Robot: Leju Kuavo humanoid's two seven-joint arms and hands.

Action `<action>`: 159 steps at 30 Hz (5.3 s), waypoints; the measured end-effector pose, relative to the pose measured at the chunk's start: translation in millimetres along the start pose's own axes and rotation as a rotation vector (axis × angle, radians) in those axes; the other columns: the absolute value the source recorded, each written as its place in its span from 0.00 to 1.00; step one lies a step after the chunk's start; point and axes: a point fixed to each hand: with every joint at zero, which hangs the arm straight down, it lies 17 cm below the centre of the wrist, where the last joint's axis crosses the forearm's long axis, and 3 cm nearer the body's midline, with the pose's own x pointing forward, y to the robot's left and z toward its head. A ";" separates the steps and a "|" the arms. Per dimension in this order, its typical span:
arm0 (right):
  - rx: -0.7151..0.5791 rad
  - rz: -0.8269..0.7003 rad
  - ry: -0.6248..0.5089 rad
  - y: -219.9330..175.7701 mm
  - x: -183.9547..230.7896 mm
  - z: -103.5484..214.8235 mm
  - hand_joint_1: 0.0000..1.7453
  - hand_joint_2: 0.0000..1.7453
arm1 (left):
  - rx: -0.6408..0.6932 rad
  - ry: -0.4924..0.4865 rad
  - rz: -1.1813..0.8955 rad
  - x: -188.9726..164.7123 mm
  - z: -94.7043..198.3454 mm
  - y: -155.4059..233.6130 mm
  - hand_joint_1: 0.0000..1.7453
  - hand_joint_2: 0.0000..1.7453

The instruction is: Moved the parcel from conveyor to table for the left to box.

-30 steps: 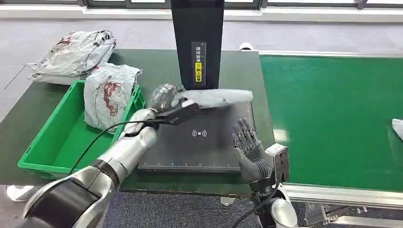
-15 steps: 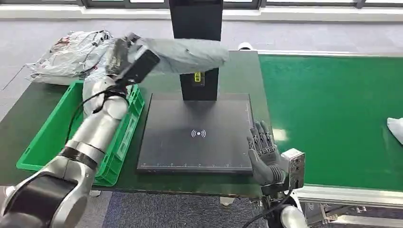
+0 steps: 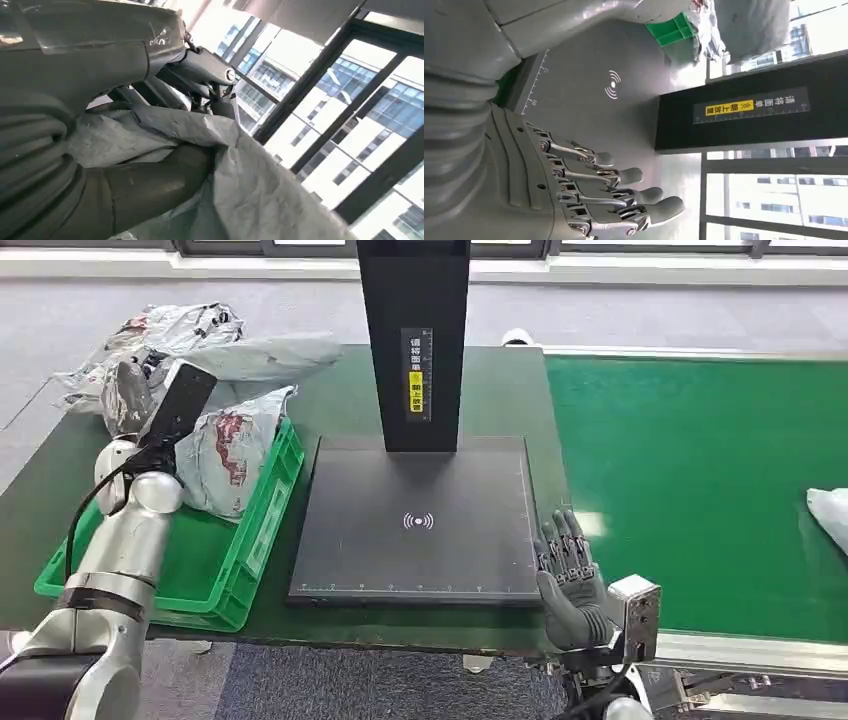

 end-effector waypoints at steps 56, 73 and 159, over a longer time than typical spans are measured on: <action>-0.088 0.005 0.014 -32.5 -1.4 21.3 0.00 1.00 | -0.031 0.135 0.487 -137.9 191.3 52.8 0.00 0.00; -0.235 0.631 0.274 -146.1 -48.2 -28.8 0.00 1.00 | -0.396 -0.301 1.180 110.2 247.3 -67.7 0.00 1.00; -0.580 1.716 1.557 -537.5 3.1 111.9 1.00 1.00 | -0.504 0.181 1.341 65.6 337.5 -171.3 0.00 1.00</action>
